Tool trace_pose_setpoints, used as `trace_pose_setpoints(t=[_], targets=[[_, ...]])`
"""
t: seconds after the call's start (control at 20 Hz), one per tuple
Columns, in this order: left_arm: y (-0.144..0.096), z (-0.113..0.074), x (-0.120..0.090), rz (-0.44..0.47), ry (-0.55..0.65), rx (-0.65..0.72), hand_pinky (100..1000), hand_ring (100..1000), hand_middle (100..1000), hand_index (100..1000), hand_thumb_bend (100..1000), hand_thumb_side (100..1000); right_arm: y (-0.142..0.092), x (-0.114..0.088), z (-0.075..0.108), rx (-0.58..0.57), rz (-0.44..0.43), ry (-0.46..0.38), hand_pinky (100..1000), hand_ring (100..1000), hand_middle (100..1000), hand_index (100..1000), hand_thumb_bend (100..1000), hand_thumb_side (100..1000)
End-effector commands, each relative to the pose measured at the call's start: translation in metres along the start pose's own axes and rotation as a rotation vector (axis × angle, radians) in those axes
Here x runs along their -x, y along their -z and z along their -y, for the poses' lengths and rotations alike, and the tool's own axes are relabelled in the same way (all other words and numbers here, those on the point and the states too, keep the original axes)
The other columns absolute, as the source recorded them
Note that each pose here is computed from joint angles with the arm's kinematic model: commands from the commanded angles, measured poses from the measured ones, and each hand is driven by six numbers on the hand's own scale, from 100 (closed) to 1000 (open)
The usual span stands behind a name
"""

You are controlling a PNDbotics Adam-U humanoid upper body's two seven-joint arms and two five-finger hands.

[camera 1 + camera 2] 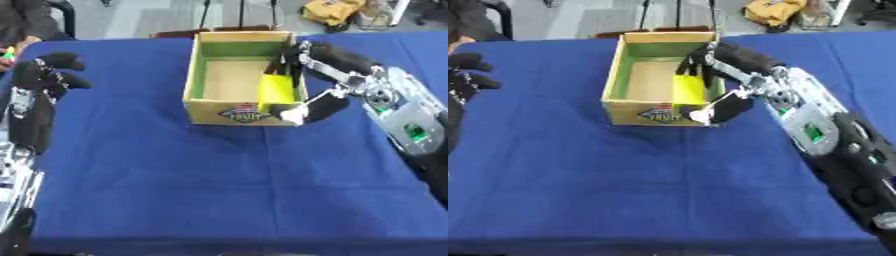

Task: Pick up objects on the table and place them in the box.

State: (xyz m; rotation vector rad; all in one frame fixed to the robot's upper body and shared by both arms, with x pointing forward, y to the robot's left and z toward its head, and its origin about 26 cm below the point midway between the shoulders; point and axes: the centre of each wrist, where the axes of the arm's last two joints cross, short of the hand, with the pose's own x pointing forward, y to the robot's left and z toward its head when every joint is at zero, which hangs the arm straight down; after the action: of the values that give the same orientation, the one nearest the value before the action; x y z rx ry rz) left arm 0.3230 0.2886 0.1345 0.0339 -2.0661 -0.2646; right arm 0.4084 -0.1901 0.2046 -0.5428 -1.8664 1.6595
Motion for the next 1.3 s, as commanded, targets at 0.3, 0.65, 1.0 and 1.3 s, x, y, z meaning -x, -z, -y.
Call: trace_pose_setpoints(t=[0.3, 0.65, 1.0, 1.3], targets=[[0.02, 0.011, -0.021, 0.094, -0.029, 0.068, 696, 544, 607, 742, 843, 860, 0.002, 0.04, 0.023, 0.062, -0.154, -0.122, 561, 459, 373, 626, 100, 276], [0.03, 0.021, -0.031, 0.134, -0.061, 0.103, 695, 542, 606, 741, 847, 857, 0.007, 0.066, 0.021, 0.096, -0.252, -0.168, 590, 478, 397, 650, 100, 296], [0.031, 0.024, -0.032, 0.14, -0.073, 0.114, 695, 542, 606, 741, 849, 857, 0.014, 0.074, -0.007, -0.02, -0.235, -0.182, 649, 528, 432, 679, 103, 334], [0.031, 0.025, -0.032, 0.138, -0.076, 0.115, 694, 541, 605, 741, 851, 857, 0.016, 0.077, -0.027, -0.119, -0.206, -0.173, 689, 594, 498, 763, 222, 395]])
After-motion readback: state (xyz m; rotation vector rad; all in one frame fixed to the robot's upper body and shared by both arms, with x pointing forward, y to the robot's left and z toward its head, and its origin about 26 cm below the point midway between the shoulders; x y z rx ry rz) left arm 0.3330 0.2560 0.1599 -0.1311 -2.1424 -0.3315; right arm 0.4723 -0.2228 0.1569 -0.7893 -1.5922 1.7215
